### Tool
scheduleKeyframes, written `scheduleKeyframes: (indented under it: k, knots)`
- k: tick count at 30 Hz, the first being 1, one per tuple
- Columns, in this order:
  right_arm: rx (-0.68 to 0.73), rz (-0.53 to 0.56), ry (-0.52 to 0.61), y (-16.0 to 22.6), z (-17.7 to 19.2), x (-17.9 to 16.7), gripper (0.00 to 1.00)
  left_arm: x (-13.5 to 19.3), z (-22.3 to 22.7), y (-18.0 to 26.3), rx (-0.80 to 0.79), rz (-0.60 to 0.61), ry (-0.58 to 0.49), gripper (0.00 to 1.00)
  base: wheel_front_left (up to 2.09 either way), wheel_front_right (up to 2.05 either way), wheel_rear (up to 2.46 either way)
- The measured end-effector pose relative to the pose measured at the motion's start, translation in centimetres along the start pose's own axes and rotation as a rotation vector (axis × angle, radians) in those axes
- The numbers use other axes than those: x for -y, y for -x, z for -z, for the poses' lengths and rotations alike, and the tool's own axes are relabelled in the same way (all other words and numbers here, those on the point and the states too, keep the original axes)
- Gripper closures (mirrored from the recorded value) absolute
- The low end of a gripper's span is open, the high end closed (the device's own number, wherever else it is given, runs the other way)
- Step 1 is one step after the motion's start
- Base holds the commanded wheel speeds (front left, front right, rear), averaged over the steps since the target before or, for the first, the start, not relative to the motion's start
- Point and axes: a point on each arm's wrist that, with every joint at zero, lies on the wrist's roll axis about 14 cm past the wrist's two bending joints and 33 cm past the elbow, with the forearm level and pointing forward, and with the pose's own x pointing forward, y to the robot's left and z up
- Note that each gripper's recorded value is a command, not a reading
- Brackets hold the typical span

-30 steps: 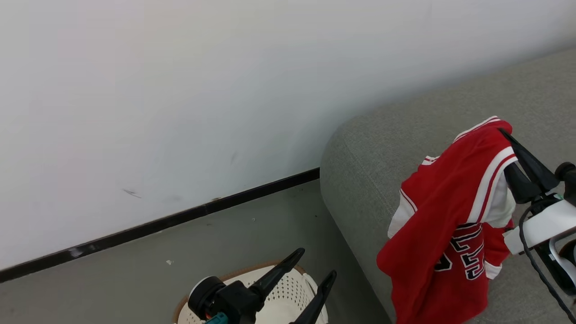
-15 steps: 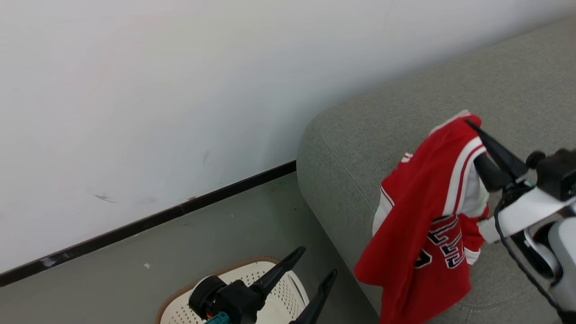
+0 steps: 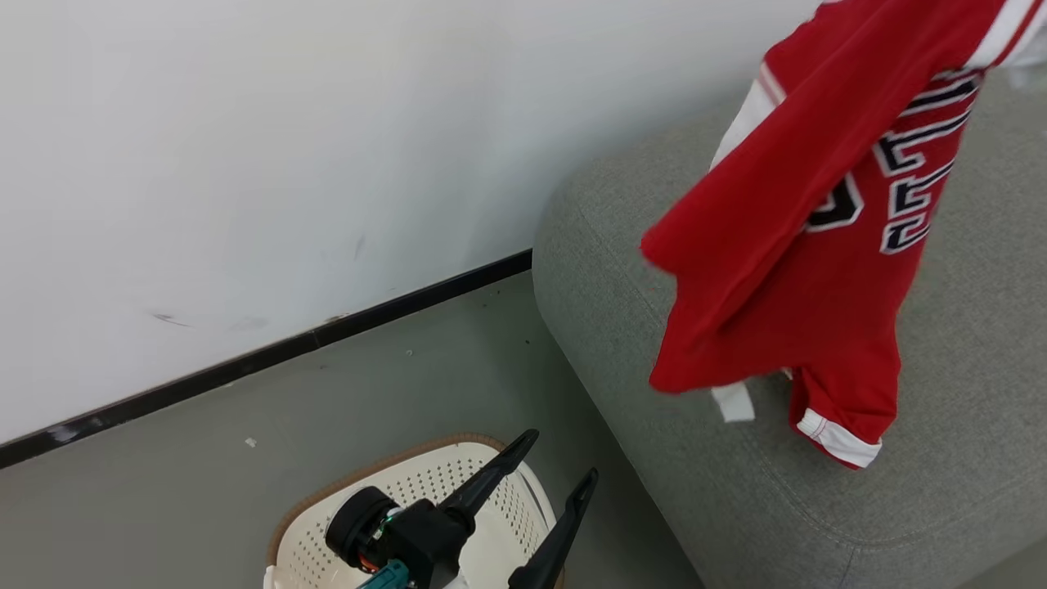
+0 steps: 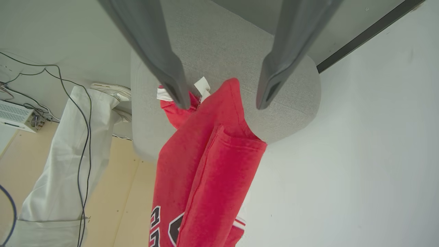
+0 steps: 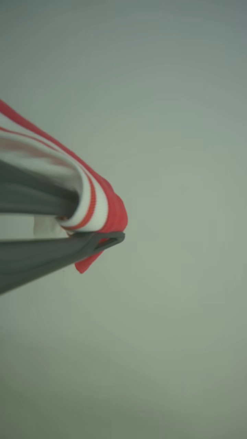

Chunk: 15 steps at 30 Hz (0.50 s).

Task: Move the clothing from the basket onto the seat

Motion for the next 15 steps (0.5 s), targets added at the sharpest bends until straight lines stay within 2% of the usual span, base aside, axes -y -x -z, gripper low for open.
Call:
scheduleKeyframes:
  k: [8,11,15]
  knots:
    - [-0.051,0.176,0.049,-2.6,0.3,7.3,1.0,-2.0,-0.6,-0.3,0.011,-0.021,-0.033,0.0,0.0,0.0,0.0]
    - [-0.091,0.197,0.083,-2.9,1.6,8.3,1.0,-2.5,-1.0,-0.4,0.023,-0.03,-0.043,0.0,0.0,0.0,0.0]
    - [-0.176,0.217,0.076,-2.7,5.1,8.6,1.0,-3.3,-1.3,-0.5,0.035,-0.04,-0.061,0.0,0.0,0.0,0.0]
